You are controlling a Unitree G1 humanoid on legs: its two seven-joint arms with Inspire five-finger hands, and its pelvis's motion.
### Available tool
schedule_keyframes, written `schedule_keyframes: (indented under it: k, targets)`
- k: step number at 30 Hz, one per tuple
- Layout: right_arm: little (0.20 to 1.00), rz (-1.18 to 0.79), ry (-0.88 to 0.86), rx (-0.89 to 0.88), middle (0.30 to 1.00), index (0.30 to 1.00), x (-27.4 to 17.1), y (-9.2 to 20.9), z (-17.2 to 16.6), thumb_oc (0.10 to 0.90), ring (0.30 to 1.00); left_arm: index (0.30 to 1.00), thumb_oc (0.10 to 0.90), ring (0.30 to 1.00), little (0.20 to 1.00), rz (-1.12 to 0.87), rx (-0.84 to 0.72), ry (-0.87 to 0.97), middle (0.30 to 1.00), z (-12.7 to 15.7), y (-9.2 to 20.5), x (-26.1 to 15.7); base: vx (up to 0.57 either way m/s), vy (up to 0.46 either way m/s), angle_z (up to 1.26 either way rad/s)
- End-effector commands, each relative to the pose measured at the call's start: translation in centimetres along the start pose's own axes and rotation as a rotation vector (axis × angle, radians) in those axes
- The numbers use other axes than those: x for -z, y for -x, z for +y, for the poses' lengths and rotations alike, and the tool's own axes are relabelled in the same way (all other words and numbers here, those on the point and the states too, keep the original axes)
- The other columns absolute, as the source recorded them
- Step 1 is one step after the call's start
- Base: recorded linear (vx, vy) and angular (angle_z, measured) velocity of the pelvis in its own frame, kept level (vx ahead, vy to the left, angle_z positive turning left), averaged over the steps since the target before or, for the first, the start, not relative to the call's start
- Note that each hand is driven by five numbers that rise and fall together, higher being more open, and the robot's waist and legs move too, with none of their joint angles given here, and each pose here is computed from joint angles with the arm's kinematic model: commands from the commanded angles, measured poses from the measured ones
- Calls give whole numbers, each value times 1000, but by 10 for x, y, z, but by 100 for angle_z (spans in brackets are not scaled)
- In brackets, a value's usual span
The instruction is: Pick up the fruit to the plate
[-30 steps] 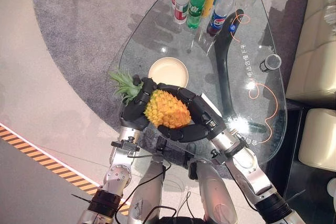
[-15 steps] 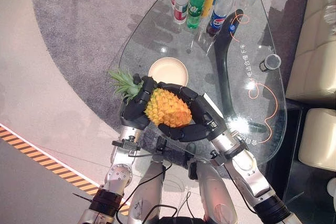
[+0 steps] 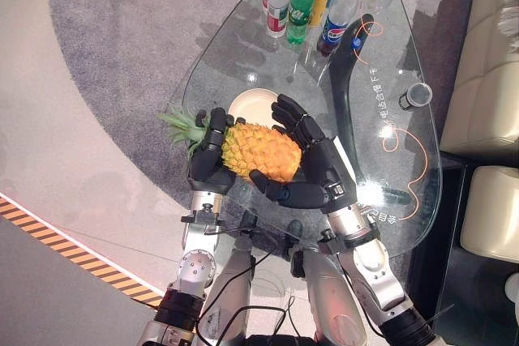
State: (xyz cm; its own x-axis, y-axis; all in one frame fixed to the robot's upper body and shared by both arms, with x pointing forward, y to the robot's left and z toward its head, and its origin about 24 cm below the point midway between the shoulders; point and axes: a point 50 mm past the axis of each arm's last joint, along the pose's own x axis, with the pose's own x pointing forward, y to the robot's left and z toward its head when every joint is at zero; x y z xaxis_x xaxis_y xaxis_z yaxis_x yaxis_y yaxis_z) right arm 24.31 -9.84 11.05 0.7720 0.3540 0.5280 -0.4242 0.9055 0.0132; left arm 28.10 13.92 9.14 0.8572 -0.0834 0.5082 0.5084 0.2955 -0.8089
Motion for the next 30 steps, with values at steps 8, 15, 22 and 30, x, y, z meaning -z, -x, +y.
schedule_keyframes:
  k: [8, 15, 22, 30]
  targets:
    - [900, -492, -80, 546, 900, 900, -76, -5, -71, 800, 900, 300, 100, 300, 200, -237, 259, -26, 300, -41, 4, -47, 0, 0, 0]
    - [900, -440, -73, 551, 900, 900, -69, -5, -70, 800, 900, 300, 100, 300, 200, -270, 270, -72, 300, -42, 4, -52, 0, 0, 0]
    - [900, -413, -89, 567, 900, 900, -64, 0, -73, 800, 900, 300, 100, 300, 200, -383, 271, -199, 300, -43, 5, -72, 0, 0, 0]
    - [900, -377, -88, 594, 900, 900, -59, 3, -77, 800, 900, 300, 100, 300, 200, -540, 245, -391, 300, -47, 7, -98, 1, 11, -3]
